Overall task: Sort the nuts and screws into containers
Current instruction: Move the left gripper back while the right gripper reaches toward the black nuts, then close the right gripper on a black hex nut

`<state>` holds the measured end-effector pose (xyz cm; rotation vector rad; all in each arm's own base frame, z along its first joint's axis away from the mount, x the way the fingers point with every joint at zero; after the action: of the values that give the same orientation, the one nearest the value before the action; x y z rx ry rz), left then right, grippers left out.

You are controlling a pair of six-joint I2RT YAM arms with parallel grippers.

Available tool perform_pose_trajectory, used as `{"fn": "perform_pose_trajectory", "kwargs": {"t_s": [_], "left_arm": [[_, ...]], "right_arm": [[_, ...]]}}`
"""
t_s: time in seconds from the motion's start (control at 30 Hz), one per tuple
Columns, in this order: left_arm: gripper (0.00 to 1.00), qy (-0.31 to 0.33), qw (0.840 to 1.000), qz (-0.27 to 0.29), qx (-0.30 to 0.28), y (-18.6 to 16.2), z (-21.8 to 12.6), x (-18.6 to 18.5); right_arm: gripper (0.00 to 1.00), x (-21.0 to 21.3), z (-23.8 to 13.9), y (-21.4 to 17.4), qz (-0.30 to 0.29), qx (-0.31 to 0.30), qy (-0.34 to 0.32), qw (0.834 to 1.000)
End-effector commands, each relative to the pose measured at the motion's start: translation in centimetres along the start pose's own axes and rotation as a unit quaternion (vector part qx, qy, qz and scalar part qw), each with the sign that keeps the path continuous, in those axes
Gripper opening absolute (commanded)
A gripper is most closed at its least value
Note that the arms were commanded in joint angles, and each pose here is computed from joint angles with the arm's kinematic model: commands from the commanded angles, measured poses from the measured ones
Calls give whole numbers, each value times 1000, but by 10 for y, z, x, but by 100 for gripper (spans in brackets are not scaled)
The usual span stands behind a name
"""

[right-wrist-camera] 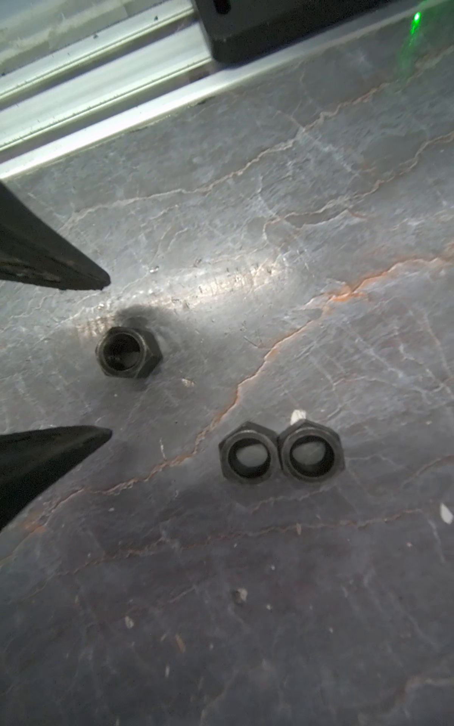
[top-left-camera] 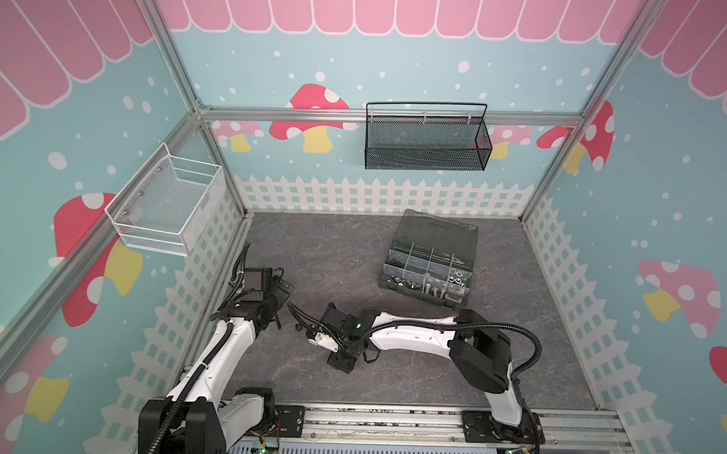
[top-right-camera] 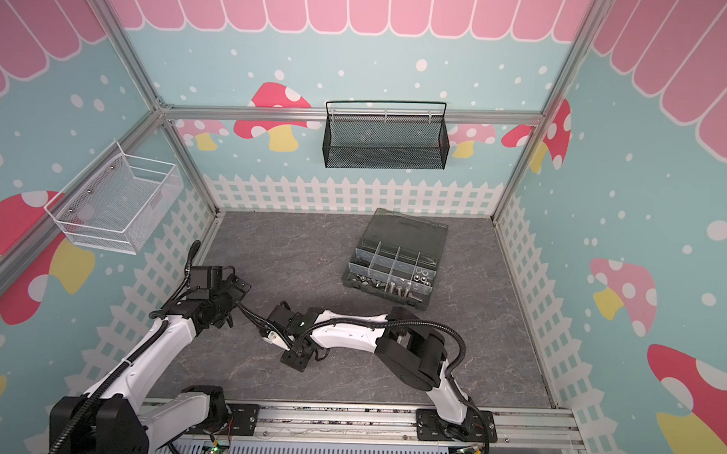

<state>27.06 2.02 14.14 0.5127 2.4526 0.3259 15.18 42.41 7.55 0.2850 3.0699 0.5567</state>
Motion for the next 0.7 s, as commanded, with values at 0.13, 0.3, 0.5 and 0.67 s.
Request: {"fn": "perform_pose_trajectory", "kwargs": {"t_s": [0.13,0.3,0.5,0.67], "left_arm": [[100,17,1000,-13,2,0,0,10],[100,16,1000,-12,3,0,0,11],[100,16,1000,-13,6,-1,0,12],[100,15,1000,-12,8,-1,0,11]], "right_arm": [[50,6,16,-4,-21,23,7,999],[46,4,22,-8,-21,32,1,999],[41,4,27,-12,-24,41,1,999],[40,1,32,-16,-23,51,-6,998]]}}
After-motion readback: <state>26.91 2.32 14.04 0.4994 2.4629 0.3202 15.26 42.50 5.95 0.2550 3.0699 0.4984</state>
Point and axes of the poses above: each gripper's point midway between its finger pads, its own z axis out along the fingers, its own x axis along the line the jaws close on, y = z × x, the point moved 4 cm from there along -z, back along the fingers, and after that the axes turned 6 degrees about -z, right-handed, at the moved point
